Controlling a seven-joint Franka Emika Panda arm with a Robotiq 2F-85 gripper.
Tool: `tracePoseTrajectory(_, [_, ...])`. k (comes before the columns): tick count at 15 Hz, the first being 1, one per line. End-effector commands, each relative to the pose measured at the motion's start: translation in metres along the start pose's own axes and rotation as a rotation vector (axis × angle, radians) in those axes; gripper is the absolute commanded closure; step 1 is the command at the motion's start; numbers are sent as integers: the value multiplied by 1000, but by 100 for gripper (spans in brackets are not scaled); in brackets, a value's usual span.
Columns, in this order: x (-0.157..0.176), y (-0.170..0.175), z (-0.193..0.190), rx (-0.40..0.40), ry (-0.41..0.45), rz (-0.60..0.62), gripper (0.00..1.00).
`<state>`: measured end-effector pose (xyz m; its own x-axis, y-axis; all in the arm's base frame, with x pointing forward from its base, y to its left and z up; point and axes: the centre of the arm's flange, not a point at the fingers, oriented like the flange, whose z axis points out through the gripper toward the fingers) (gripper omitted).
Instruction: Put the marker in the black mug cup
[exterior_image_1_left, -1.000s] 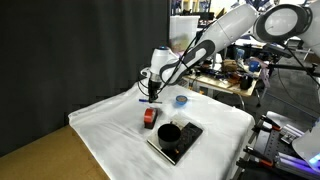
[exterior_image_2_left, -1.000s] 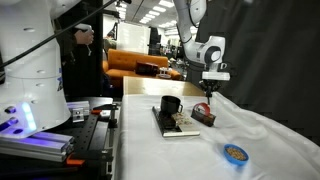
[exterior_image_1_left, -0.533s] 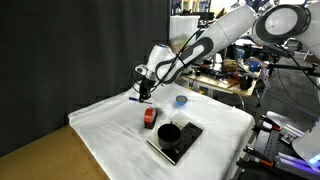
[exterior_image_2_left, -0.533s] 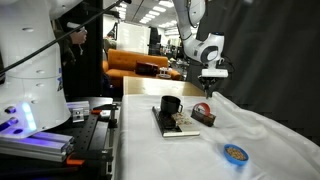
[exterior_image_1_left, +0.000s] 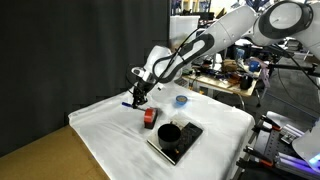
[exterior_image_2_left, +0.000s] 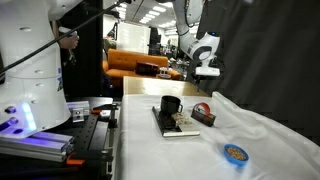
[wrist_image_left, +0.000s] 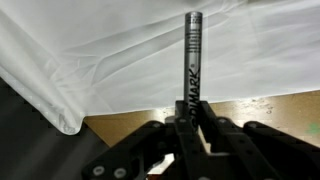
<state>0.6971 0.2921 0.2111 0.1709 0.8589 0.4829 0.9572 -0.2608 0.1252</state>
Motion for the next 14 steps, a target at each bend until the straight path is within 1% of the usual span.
tracePoseTrajectory(1, [-15, -21, -11, 41, 43, 9, 96])
tracePoseTrajectory(5, [-23, -28, -16, 69, 70, 27, 96])
tracePoseTrajectory(10, [-23, -30, -36, 61, 91, 14, 96])
tracePoseTrajectory(12, [-22, -38, -39, 77, 96, 27, 96])
tracePoseTrajectory(14, [-25, -53, -36, 108, 82, 46, 96])
